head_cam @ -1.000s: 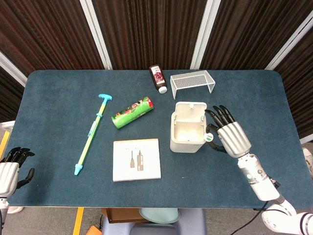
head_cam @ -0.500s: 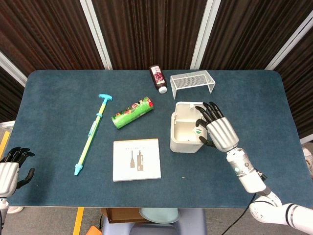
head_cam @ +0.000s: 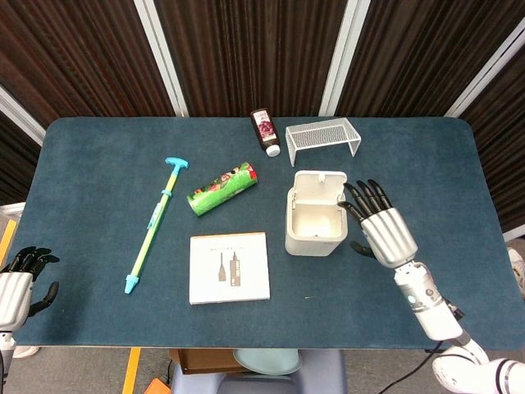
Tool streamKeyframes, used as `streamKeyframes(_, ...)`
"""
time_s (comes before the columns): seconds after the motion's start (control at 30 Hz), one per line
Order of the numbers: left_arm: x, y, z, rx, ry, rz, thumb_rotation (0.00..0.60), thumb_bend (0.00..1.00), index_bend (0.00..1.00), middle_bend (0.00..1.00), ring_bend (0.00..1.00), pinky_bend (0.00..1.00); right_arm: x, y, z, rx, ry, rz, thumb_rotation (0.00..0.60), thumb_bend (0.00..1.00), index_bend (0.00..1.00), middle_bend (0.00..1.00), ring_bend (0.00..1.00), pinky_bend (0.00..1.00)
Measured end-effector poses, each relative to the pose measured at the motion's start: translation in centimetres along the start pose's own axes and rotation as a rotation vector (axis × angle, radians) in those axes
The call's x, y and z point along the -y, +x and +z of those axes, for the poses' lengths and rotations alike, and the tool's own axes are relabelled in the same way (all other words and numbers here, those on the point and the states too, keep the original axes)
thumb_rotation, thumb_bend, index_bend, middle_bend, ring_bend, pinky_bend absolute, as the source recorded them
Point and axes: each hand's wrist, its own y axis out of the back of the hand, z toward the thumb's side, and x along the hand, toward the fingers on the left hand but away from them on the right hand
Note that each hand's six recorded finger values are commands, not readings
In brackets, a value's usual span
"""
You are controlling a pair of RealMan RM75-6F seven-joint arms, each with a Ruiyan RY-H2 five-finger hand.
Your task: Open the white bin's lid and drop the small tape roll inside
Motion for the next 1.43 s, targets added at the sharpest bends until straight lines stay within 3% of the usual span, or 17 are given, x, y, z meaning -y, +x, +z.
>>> streamKeyframes(0.3,0.0,-0.1,0.3,0.006,0.001,-0.001,0.6,0.38,0.36,0.24,0.17,0.47,-1.2,7.7,-3.7,0.184,0.105,0.024,0.6,0.12,0.33,0.14,0.01,0.09)
streamKeyframes(0.57,0.1,-0.1,0.4,0.012,0.005,-0.005,0.6,0.38,0.36,0.24,0.17,0.47,-0.2,12.3,-6.6,0.267,0.2,0.061,0.6,0.13,0.09,0.07,0.0,0.06)
streamKeyframes(0.9,0.2,-0.1,0.4,0.006,0.015,-0.008,0.6,0.38,0.36,0.24,0.17,0.47,3.0,14.0,-10.2,0.377,0.142,0.163,0.6,0.13,0.05,0.03,0.0,0.03)
streamKeyframes(1.2,0.7,0.1,0.7,0.018,0.02,-0.027,0.6,0.38,0.36,0.25,0.17,0.47,3.7,13.7,-10.6,0.392,0.164,0.16,0.6,0.17,0.06,0.03,0.0,0.03)
streamKeyframes(1.43,0.9,0.1,0.8,0.022,0.026,-0.03,0.6,0.38,0.36,0.25,0.17,0.47,5.0,13.8,-10.6,0.399,0.138,0.227,0.6,0.18,0.08,0.03,0.0,0.03)
